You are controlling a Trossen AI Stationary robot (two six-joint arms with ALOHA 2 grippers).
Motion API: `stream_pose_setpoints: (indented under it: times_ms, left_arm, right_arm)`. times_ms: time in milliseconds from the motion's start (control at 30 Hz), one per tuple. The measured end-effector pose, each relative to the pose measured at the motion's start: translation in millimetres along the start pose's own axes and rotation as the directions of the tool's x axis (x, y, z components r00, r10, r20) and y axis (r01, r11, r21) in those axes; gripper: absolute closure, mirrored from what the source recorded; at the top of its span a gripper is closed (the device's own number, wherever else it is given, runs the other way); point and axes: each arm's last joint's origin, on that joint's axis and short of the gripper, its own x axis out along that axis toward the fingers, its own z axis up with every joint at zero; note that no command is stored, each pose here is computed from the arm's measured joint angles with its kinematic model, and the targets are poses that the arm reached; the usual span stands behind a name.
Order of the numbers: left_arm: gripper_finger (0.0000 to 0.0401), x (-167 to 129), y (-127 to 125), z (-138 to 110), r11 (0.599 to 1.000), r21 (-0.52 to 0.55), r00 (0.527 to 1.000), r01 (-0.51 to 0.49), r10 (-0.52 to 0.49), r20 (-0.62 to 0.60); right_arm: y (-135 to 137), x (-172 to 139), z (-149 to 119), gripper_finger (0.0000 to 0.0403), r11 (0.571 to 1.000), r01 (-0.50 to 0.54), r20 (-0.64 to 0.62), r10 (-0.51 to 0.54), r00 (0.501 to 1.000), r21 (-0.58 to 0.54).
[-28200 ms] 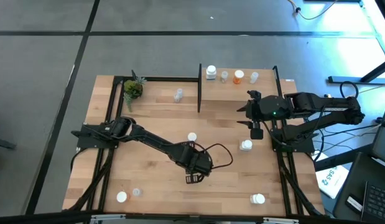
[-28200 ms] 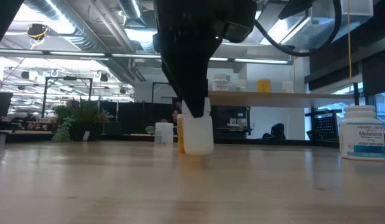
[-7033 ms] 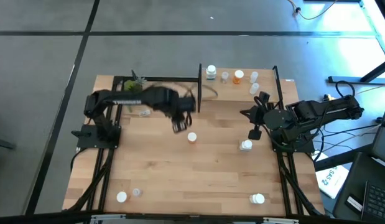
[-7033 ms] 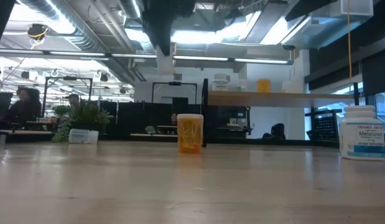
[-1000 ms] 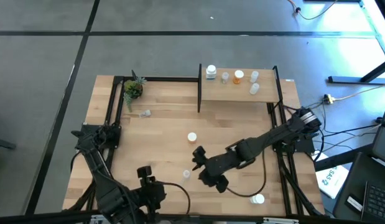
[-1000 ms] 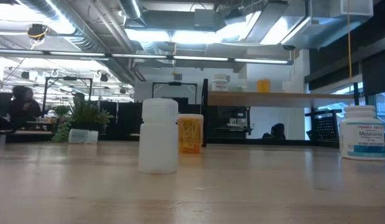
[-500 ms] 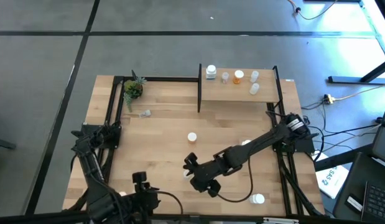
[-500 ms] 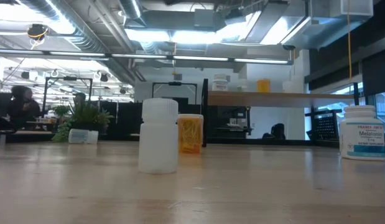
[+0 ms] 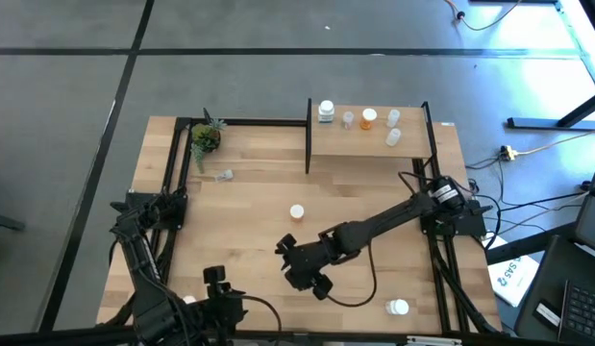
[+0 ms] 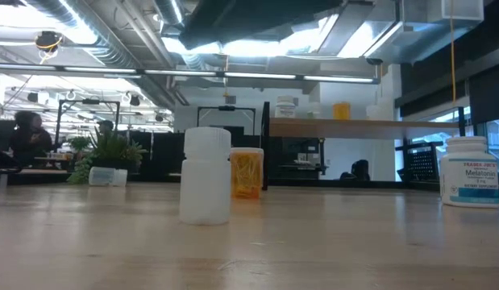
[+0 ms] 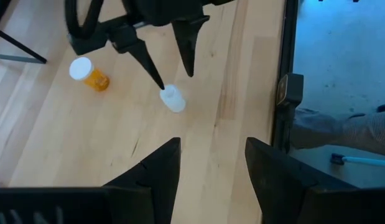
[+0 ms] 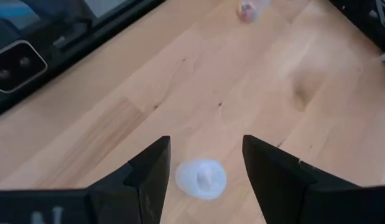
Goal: Pick and place medicine bottles onto shelf by color
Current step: Put the yellow transparent pill bottle on the shelf aligned with the other yellow transparent pill bottle
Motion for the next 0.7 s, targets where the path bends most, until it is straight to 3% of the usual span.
stream_pose_setpoints:
  times_ms: [200, 700]
  left_arm:
    - [0.0227, 0, 0, 0, 1.000, 0.000, 1.000, 0.000, 0.000, 0.000]
    - [0.0227, 1, 0, 0, 1.000, 0.000, 1.000, -0.002, 0.002, -0.001]
  right_arm:
    - [-9, 3, -6, 0.0199, 0.998, -0.063, 0.035, 0.062, 0.997, 0.021]
    - [-13, 25, -14, 0.0199, 0.997, -0.041, 0.027, 0.039, 0.999, 0.063]
